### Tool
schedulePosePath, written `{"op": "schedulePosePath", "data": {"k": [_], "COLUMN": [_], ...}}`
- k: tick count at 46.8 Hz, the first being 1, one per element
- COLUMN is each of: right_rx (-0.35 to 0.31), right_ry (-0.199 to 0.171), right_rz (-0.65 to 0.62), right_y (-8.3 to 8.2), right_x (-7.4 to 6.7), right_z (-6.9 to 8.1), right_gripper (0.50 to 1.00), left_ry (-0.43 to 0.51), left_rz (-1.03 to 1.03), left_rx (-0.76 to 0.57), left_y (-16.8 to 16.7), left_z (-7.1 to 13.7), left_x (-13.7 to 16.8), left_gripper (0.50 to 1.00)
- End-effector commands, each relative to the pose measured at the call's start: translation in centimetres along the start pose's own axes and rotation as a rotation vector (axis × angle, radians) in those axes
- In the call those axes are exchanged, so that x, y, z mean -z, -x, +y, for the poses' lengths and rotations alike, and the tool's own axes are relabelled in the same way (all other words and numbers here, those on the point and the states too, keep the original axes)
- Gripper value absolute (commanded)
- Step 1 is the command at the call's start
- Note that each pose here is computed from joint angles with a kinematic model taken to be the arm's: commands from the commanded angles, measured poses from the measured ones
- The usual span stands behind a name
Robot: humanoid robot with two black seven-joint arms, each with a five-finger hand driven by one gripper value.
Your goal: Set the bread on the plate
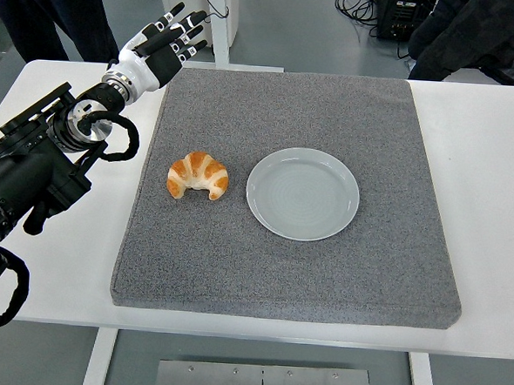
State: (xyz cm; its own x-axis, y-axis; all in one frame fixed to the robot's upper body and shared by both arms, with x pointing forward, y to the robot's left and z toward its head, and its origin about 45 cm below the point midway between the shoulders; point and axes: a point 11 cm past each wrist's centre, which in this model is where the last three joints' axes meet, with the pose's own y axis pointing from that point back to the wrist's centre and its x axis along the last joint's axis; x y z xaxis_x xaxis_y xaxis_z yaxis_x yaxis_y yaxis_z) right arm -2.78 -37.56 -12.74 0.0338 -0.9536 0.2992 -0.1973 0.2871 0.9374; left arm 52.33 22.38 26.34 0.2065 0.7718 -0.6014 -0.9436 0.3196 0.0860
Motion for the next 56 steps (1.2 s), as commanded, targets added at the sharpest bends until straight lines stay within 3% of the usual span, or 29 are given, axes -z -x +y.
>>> {"op": "schedulePosePath", "data": {"k": [1, 47, 56], "right_rx": [0.000, 0.000, 0.000], "right_ry": [0.001, 0.000, 0.000], "right_rz": [0.000, 0.000, 0.000], "right_y": [0.00, 0.00, 0.00], "right_x": [-0.08, 0.01, 0.01], "right_z": [0.02, 0.00, 0.00], "right_gripper": [1.000, 1.000, 1.000], "left_ry": [0.001, -0.002, -0.055], "left_rz": [0.000, -0.010, -0.158], "left_rx": [0.001, 0.000, 0.044], "left_y": [0.06, 0.36, 0.60], "left_z": [-0.03, -0.15, 0.61], "left_x": [0.01, 0.06, -0.13], "left_gripper": [0.999, 0.999, 0.999]}}
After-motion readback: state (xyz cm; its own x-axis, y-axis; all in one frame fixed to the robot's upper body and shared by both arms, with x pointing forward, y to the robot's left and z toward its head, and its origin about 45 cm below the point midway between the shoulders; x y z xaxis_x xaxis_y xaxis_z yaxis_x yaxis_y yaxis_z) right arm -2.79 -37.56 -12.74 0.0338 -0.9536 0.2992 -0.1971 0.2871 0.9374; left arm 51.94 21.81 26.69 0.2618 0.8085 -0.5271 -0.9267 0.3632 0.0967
